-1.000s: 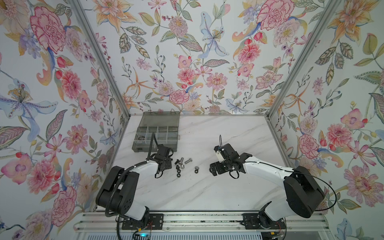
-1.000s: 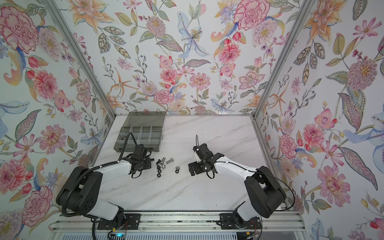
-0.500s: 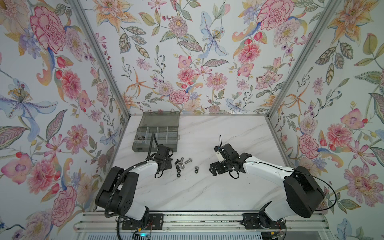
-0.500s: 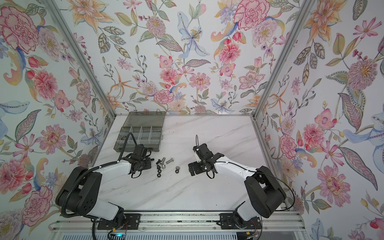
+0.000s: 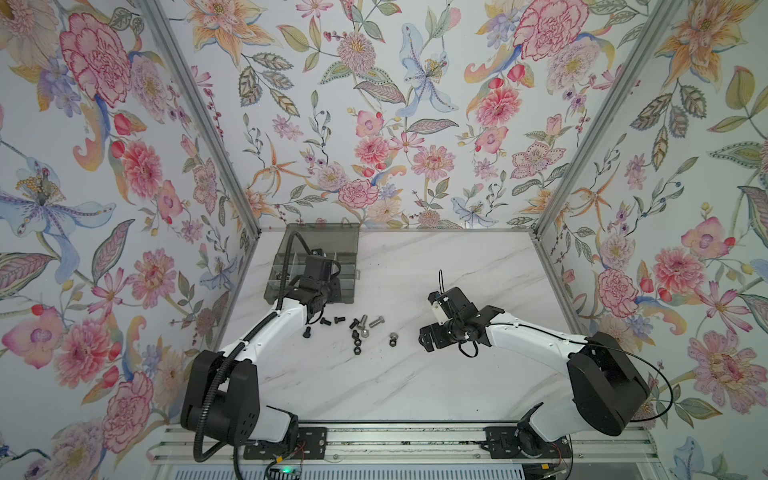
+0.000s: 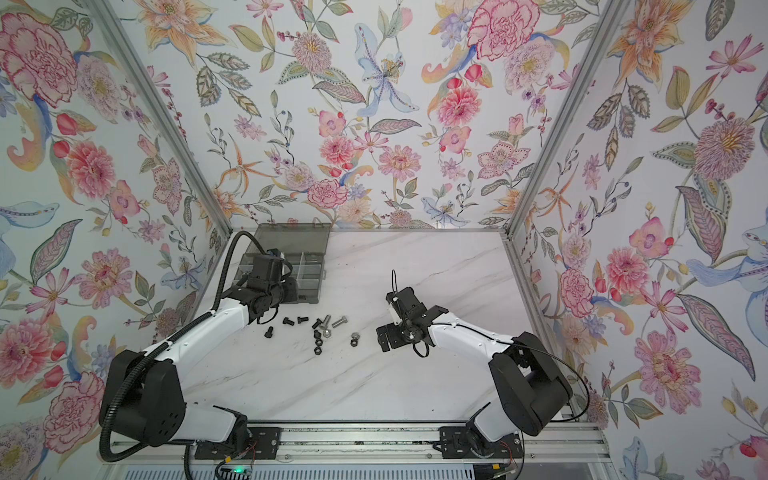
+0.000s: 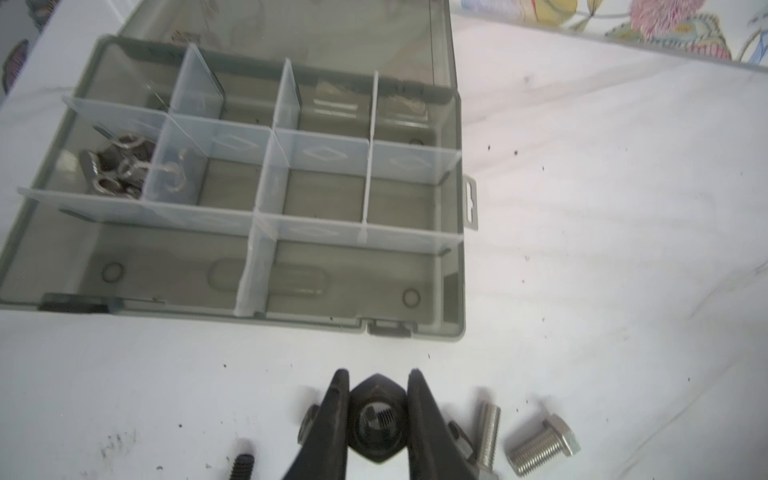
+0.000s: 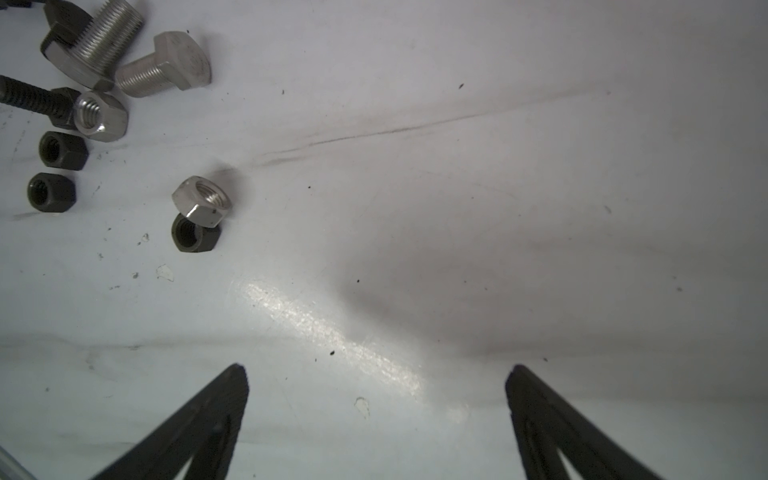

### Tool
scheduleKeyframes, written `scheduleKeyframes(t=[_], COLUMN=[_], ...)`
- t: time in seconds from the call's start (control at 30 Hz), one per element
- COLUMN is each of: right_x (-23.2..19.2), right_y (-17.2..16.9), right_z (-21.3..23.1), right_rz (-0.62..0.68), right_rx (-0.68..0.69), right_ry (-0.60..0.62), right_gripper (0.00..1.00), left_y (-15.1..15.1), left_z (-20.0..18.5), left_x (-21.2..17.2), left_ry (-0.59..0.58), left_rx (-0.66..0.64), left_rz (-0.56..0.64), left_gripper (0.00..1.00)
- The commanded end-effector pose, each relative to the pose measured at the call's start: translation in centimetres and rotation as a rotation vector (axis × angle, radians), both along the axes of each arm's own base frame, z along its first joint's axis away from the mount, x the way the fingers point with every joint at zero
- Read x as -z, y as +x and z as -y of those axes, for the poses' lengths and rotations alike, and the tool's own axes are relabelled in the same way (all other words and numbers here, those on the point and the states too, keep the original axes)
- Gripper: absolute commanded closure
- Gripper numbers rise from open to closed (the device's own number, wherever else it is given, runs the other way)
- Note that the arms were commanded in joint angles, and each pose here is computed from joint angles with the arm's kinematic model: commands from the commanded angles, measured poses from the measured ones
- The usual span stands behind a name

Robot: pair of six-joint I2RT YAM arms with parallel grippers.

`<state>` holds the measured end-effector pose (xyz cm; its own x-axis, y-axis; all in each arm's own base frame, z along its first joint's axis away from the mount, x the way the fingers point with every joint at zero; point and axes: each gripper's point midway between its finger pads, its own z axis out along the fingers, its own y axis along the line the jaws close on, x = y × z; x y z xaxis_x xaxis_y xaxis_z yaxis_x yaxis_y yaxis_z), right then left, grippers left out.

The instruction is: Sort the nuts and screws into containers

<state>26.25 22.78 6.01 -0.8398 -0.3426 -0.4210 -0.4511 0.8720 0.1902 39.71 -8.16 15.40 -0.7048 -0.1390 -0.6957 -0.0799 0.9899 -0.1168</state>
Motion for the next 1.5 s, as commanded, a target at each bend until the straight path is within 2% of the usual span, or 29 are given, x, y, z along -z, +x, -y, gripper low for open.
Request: scheduleKeyframes(t=[0.0,0.07,0.27,0.6,0.77,0.9,0.97,1.13,1.3,1.47], right_x=[-0.5,-0.6,-0.5,-0.5,-0.5,-0.6,-0.6,-0.7,-0.8,-1.0], right_y=[0.0,0.0,0.1,0.4,0.5,0.5,0.4,0.4,0.1,0.1], right_z=[0.4,0.3,0.4,0.4,0.3,0.4,0.4,0.5,0.8,1.2], right_rz=[0.014,0.016,0.012,0.014,0.010,0.012,0.012,0.015,0.018,0.028], right_rx=[0.015,0.013,0.015,0.014,0.015,0.013,0.011,0.015,0.022,0.033], right_ry=[-0.007,-0.005,-0.008,-0.009,-0.006,-0.005,-0.004,-0.002,0.000,-0.001], right_gripper=[0.01,0.01,0.01,0.01,0.01,0.01,0.01,0.01,0.01,0.01], left_y=[2.1,3.9,8.7,11.8,11.7,11.3,11.1,10.8,10.0,6.5], left_z=[-2.8,-4.6,-8.6,-11.3,-11.4,-11.4,-11.5,-11.6,-11.0,-8.2], left_x=[-0.4,-1.2,0.6,4.3,5.5,6.0,5.8,4.9,3.5,1.4], left_ry=[0.036,0.049,0.010,0.019,0.012,0.012,0.016,0.023,0.001,-0.031], left_rx=[-0.026,-0.058,-0.107,-0.117,-0.117,-0.123,-0.127,-0.132,-0.108,-0.064], left_rz=[-0.018,0.007,0.026,-0.021,-0.042,-0.052,-0.050,-0.035,-0.020,0.023], left_gripper=[1.00,1.00,1.00,1.00,0.99,0.81,0.70,0.59,0.56,0.53])
